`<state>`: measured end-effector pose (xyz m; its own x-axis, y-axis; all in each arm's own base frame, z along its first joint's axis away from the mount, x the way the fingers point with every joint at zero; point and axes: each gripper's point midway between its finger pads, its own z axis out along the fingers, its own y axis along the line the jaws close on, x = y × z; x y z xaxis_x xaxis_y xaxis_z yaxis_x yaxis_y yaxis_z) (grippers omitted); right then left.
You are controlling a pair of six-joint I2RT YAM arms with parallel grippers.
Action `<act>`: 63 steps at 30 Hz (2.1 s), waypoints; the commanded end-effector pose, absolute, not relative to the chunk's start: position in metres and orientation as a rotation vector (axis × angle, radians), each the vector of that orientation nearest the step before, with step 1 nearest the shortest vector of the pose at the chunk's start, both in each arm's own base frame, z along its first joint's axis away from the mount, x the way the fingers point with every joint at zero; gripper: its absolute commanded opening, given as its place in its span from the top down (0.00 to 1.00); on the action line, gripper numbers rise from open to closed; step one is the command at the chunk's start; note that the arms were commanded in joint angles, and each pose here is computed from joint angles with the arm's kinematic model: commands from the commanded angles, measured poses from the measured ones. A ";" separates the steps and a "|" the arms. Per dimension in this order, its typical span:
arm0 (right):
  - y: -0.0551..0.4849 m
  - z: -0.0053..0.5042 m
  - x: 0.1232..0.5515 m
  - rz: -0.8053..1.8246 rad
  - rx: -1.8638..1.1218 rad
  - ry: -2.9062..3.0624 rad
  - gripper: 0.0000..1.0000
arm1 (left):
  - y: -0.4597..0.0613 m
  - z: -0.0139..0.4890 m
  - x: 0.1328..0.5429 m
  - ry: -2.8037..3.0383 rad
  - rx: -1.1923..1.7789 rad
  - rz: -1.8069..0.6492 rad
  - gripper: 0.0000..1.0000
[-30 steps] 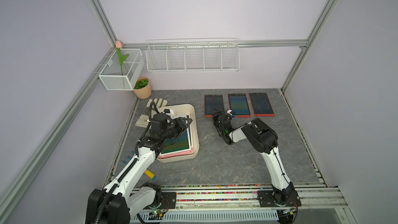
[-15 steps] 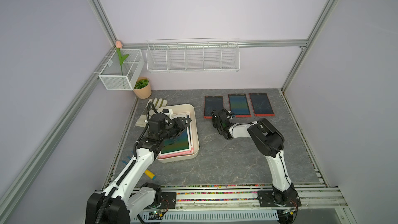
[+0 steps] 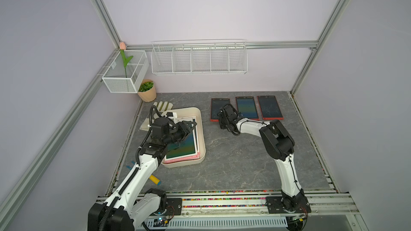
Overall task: Take out the writing tablet from the storage box
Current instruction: Place the writing tablet at the center of the board, then adjust the storage box at the center of the board.
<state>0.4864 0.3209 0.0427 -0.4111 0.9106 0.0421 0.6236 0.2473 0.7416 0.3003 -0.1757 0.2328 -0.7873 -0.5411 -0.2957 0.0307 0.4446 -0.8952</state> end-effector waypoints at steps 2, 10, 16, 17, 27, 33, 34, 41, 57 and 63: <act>0.298 -0.019 0.441 0.731 1.726 2.276 0.36 | -0.174 0.241 0.299 2.125 -0.409 -1.347 0.55; 0.298 -0.029 0.442 0.628 1.725 2.402 0.36 | -0.171 0.241 0.301 2.123 -0.440 -1.336 0.54; 0.297 -0.032 0.443 0.626 1.698 2.437 0.36 | -0.169 0.244 0.300 2.107 -0.440 -1.327 0.53; 0.298 -0.029 0.441 0.639 1.690 2.440 0.36 | -0.167 0.242 0.299 2.117 -0.444 -1.309 0.52; 0.321 0.048 0.398 0.830 1.321 2.490 0.37 | -0.103 0.190 0.312 2.240 -0.600 -1.012 0.48; 0.337 0.069 0.384 0.789 0.814 2.658 0.38 | -0.060 0.152 0.313 2.399 -0.629 -0.636 0.45; 0.342 0.069 0.380 0.802 0.756 2.693 0.39 | -0.055 0.145 0.313 2.421 -0.633 -0.589 0.45; 0.338 0.093 0.362 0.748 0.389 2.687 0.40 | -0.022 0.126 0.322 2.500 -0.684 -0.293 0.45; 0.374 0.124 0.346 0.862 -0.178 2.718 0.39 | -0.004 0.102 0.332 2.634 -0.621 -0.069 0.47; 0.389 0.122 0.341 0.912 -0.250 2.748 0.39 | 0.004 0.091 0.330 2.672 -0.625 0.010 0.47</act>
